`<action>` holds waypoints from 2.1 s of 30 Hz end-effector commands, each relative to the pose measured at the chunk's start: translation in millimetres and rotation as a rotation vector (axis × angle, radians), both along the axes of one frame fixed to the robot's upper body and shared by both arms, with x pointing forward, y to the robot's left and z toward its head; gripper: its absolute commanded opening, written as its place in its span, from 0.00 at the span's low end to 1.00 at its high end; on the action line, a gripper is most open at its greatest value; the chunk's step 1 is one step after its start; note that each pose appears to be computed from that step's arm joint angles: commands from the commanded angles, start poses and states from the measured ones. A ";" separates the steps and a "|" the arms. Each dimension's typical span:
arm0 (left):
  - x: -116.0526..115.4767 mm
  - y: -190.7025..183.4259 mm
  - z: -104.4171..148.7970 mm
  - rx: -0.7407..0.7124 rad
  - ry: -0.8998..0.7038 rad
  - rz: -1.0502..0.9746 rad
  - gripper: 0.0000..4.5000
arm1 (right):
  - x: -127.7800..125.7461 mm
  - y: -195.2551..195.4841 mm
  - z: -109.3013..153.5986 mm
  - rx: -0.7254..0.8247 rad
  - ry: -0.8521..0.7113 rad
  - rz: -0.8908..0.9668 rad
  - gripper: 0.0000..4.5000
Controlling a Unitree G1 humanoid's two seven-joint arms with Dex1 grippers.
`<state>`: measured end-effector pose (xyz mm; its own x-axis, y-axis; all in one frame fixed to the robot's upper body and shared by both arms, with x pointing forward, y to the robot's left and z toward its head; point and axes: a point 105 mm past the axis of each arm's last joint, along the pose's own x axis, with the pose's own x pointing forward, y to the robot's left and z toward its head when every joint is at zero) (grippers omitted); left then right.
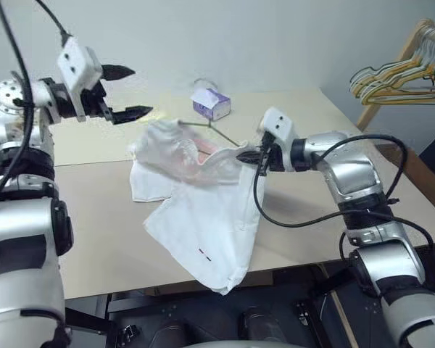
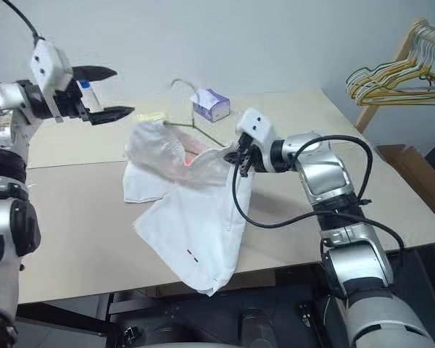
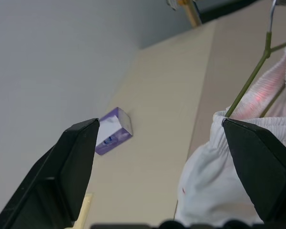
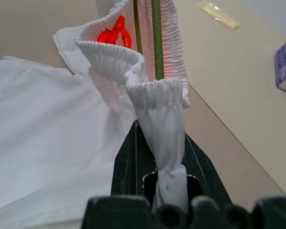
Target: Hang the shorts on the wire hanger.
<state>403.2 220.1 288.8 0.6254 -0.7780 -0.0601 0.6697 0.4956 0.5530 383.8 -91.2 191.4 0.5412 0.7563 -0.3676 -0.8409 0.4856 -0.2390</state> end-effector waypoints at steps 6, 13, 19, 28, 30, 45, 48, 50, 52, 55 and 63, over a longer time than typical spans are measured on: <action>-38.3 -35.9 -21.4 -0.194 0.042 -0.285 0.99 | -13.8 -61.4 30.4 0.120 0.012 -0.382 0.00; -54.5 -74.0 -29.4 -0.271 0.045 -0.332 0.99 | -15.6 -145.6 15.3 0.103 0.171 -0.926 0.00; -65.7 -77.9 -37.1 -0.293 0.074 -0.340 0.99 | -33.1 -209.5 10.8 0.175 0.216 -1.330 0.00; -73.3 -83.1 -30.4 -0.328 0.079 -0.343 0.99 | -44.8 -267.5 46.3 0.211 0.038 -1.783 0.00; -74.6 -84.5 -28.3 -0.351 0.078 -0.344 0.99 | -44.1 -277.0 56.4 0.279 -0.013 -1.867 0.00; -80.8 -87.0 -29.1 -0.399 0.079 -0.332 0.99 | -43.9 -342.2 101.0 0.646 -0.098 -2.155 0.00; -83.3 -86.1 -28.8 -0.403 0.079 -0.339 0.99 | -46.6 -349.2 97.8 0.675 -0.056 -2.176 0.00; -84.8 -86.5 -29.2 -0.403 0.079 -0.342 0.99 | -42.9 -346.5 88.5 0.724 0.041 -2.156 0.00; -84.8 -86.4 -29.8 -0.405 0.080 -0.339 0.99 | -40.2 -343.6 81.2 0.746 0.107 -2.146 0.00; -84.2 -87.3 -32.2 -0.399 0.085 -0.334 0.99 | -36.4 -338.4 65.6 0.736 0.187 -2.147 0.00; -85.8 -88.2 -33.3 -0.392 0.091 -0.344 0.99 | -42.0 -345.4 42.3 0.725 0.258 -2.191 0.00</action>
